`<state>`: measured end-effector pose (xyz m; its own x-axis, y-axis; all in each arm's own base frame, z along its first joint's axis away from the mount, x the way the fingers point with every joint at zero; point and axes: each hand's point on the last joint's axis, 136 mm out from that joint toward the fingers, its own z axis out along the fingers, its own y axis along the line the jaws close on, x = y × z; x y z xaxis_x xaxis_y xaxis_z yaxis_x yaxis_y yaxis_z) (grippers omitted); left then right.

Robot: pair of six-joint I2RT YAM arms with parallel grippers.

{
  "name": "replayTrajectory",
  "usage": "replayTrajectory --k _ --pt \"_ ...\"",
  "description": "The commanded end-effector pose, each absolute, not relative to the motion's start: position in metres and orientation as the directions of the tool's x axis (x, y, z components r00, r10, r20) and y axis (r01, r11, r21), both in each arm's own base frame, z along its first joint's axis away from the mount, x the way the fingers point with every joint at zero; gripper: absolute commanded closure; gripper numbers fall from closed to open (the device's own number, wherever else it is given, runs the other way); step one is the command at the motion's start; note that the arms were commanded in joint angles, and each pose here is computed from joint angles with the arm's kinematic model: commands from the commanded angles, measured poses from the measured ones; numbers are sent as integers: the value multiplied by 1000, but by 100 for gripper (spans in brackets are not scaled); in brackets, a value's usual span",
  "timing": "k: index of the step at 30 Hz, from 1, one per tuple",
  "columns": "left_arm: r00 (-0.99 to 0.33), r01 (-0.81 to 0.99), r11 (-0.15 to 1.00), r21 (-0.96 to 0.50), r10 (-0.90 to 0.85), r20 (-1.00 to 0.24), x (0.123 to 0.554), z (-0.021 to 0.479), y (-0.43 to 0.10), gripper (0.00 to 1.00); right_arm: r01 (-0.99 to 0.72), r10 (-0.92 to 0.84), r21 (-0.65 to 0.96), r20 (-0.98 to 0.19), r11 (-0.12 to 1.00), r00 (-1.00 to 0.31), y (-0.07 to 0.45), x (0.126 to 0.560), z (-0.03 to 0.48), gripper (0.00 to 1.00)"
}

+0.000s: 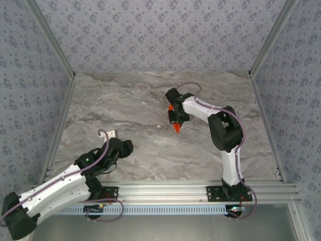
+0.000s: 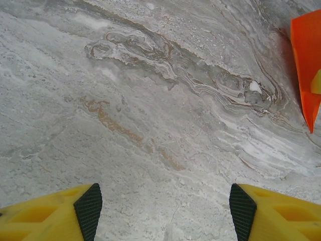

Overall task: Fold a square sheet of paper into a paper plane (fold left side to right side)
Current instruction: Place the paper plane at the center of the table.

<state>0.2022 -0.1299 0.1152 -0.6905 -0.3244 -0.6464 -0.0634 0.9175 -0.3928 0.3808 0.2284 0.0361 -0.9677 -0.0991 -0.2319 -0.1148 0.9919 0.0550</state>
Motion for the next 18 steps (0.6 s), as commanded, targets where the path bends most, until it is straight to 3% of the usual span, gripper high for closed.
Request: replayTrajectory --k 1,14,18 --pt "-669 -39 902 -429 -343 -659 208 134 -138 29 -90 -75 61 -219 994 -973 228 386 31 87" --pt "-674 -35 904 -426 -336 -658 210 134 -141 29 -116 -96 74 -233 990 -968 235 389 40 67" --pt "-673 -28 896 -442 -344 -655 211 136 -144 25 -132 -110 67 -259 989 -959 235 390 56 60"
